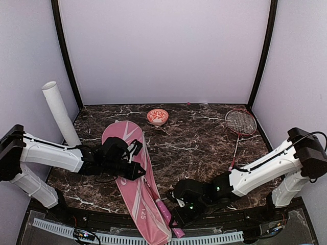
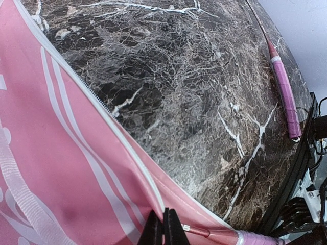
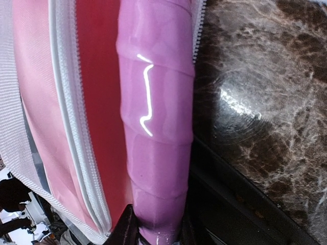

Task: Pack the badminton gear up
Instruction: Place the racket in the racket bag, then adjust the racket in the racket bag.

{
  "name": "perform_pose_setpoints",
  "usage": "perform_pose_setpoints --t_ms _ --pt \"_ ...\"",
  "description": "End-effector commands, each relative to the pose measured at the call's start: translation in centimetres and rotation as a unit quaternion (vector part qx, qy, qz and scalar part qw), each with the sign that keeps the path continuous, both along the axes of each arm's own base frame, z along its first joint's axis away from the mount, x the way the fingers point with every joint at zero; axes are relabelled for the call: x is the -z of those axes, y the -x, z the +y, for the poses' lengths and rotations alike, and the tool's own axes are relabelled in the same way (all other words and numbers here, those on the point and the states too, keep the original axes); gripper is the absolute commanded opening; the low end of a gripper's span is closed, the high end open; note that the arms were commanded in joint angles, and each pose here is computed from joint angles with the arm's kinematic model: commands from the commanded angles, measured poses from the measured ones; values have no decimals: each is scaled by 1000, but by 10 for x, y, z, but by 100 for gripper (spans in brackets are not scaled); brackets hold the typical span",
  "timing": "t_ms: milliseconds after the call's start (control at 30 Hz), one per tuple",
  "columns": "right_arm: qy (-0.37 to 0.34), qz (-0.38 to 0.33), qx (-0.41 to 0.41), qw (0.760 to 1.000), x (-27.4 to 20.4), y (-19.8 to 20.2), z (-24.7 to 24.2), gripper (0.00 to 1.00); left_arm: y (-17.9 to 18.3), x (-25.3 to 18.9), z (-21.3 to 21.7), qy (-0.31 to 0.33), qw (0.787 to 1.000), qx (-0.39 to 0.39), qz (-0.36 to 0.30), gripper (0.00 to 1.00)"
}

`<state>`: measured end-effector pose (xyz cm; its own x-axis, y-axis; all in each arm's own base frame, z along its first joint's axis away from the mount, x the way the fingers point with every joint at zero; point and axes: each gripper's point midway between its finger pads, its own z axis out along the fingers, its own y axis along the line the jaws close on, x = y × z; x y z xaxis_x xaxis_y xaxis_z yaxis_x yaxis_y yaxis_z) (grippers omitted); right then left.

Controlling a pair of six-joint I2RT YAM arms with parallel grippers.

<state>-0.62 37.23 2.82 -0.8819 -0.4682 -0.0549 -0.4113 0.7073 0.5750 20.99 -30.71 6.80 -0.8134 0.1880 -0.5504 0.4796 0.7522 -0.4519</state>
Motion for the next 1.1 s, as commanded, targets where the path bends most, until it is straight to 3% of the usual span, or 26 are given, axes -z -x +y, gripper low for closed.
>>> perform_pose_setpoints --t_ms 0,367,700,1067 --pt "-31 -11 23 999 -28 -14 17 14 2 -10 -4 13 1000 18 -17 0" --pt "-60 -32 76 995 -47 -52 38 13 2 -14 -13 18 999 21 -18 0" --pt "-86 -49 143 985 -50 -85 58 13 -2 -27 -25 49 998 -28 -14 0" --pt "-91 -67 139 984 -38 -102 83 12 -10 -17 -28 43 997 -58 -12 0"
